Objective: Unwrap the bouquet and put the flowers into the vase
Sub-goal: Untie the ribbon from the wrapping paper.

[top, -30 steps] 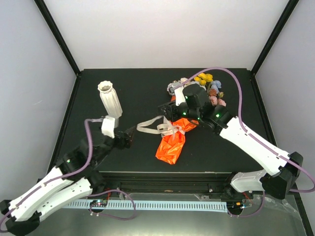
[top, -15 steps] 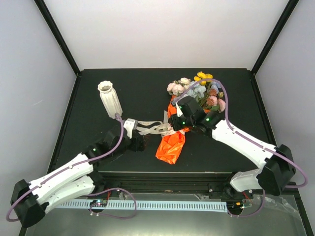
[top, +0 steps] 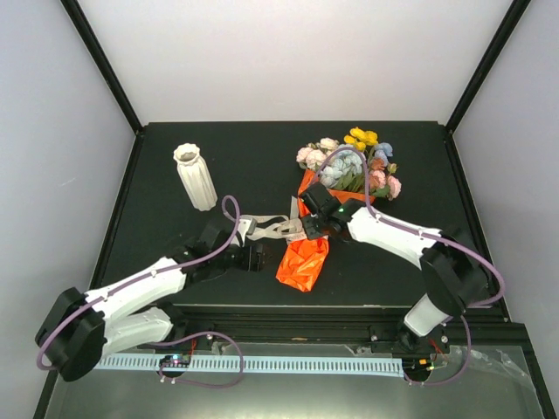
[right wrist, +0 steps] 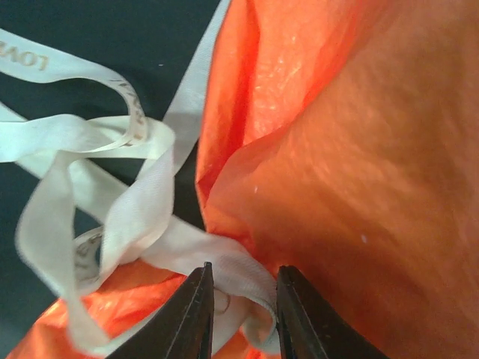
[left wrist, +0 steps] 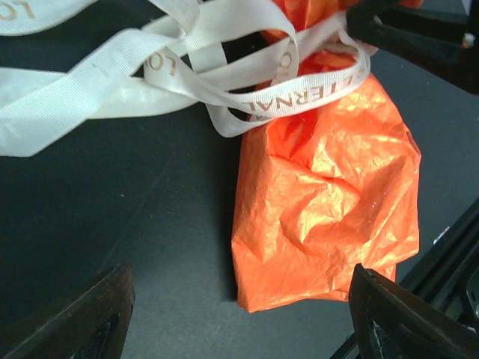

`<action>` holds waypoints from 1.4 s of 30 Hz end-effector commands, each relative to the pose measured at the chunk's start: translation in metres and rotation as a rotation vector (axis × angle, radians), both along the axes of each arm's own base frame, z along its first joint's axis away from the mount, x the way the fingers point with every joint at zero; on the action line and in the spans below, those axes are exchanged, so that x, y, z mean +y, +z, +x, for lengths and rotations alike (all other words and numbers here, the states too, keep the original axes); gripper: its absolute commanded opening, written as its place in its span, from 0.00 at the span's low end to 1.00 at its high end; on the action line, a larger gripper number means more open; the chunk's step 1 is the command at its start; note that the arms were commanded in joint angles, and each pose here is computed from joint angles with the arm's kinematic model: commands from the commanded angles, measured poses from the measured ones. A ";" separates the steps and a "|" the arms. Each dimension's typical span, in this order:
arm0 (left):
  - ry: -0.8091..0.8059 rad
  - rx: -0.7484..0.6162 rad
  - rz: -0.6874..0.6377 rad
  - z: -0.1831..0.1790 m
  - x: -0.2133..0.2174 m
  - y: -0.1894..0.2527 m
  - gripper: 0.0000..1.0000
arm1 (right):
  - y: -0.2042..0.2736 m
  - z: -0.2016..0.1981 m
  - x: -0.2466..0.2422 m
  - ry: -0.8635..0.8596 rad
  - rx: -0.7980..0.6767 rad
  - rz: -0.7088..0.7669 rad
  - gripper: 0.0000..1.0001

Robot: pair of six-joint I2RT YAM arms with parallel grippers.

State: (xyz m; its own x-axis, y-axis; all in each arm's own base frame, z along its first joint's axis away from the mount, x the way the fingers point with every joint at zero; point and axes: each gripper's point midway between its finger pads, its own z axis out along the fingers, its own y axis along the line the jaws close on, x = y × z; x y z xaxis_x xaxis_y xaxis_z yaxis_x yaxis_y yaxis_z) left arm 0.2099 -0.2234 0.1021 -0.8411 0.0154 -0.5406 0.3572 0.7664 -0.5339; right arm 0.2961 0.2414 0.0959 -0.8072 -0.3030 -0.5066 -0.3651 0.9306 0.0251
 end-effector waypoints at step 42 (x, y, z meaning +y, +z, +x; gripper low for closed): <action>-0.202 0.214 -0.137 -0.018 -0.054 -0.047 0.56 | 0.057 -0.016 0.038 0.202 -0.083 0.265 0.24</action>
State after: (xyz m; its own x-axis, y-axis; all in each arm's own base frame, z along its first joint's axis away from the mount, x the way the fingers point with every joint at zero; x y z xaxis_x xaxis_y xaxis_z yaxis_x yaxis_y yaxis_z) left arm 0.1867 -0.2663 0.0389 -0.9382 0.1286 -0.3213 0.3250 0.6464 -0.6903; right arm 0.2709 0.2883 0.1239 -0.7709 -0.2295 -0.5941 -0.4979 0.7988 0.3375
